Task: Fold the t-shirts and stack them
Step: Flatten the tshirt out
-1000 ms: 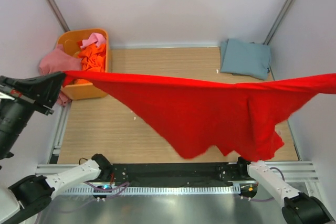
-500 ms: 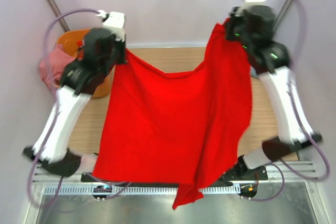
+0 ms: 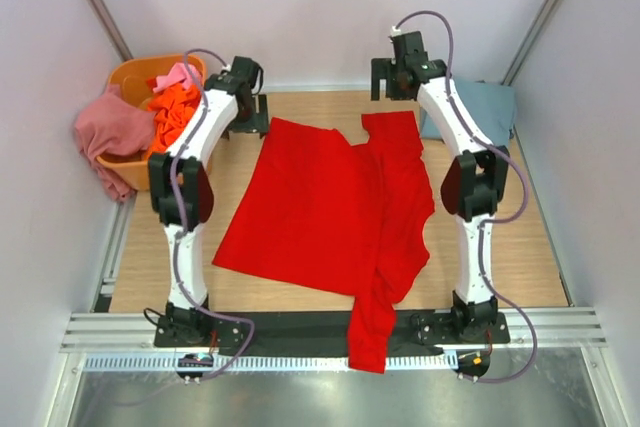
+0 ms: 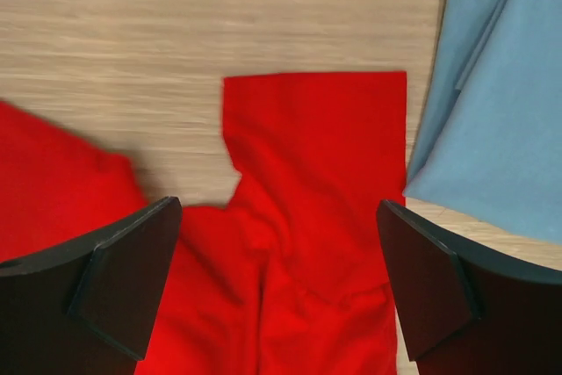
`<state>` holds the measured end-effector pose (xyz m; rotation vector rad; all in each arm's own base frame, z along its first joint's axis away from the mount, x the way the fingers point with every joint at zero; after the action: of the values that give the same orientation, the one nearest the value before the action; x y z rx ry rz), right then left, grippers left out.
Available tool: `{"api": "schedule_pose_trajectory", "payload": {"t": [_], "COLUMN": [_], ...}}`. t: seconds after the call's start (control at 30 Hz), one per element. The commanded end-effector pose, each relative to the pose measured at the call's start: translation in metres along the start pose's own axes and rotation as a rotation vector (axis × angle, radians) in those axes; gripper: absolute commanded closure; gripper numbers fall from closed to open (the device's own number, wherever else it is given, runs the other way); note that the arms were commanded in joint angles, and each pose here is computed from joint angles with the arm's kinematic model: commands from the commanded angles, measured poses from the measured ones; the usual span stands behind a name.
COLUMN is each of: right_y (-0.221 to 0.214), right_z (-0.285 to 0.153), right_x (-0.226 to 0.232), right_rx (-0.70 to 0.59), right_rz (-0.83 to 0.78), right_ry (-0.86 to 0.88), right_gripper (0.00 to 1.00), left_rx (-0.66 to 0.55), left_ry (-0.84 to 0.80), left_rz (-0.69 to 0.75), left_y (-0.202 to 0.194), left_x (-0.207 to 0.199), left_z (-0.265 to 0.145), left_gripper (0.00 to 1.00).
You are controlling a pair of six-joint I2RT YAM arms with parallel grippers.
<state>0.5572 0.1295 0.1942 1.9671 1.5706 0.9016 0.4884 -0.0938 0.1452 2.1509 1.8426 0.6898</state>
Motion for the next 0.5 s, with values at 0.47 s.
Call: {"api": "schedule_pose_trajectory", "payload": {"t": [0.47], "right_y": [-0.018], "right_z": [-0.079], "right_x": [0.017], "right_rx": [0.004], "right_rz": [0.166], "right_ry": [0.160], "right_gripper": [0.04], "left_rx": [-0.183], "left_ry": [-0.303], "left_rz": [-0.170], "left_y": [-0.074], "left_x": [-0.069], "left_z": [-0.075], "left_gripper": [0.21]}}
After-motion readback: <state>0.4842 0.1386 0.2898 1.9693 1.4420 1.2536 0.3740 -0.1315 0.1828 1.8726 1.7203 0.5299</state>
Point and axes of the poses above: each gripper's point midway between its finger pads, its own z axis out along the fingers, its own x axis along the line the jaws close on, y = z × x, the point moved 2 cm from there along -z, back along the fingers, and after that the axes turned 15 degrees about z, right-handed, at the moved point
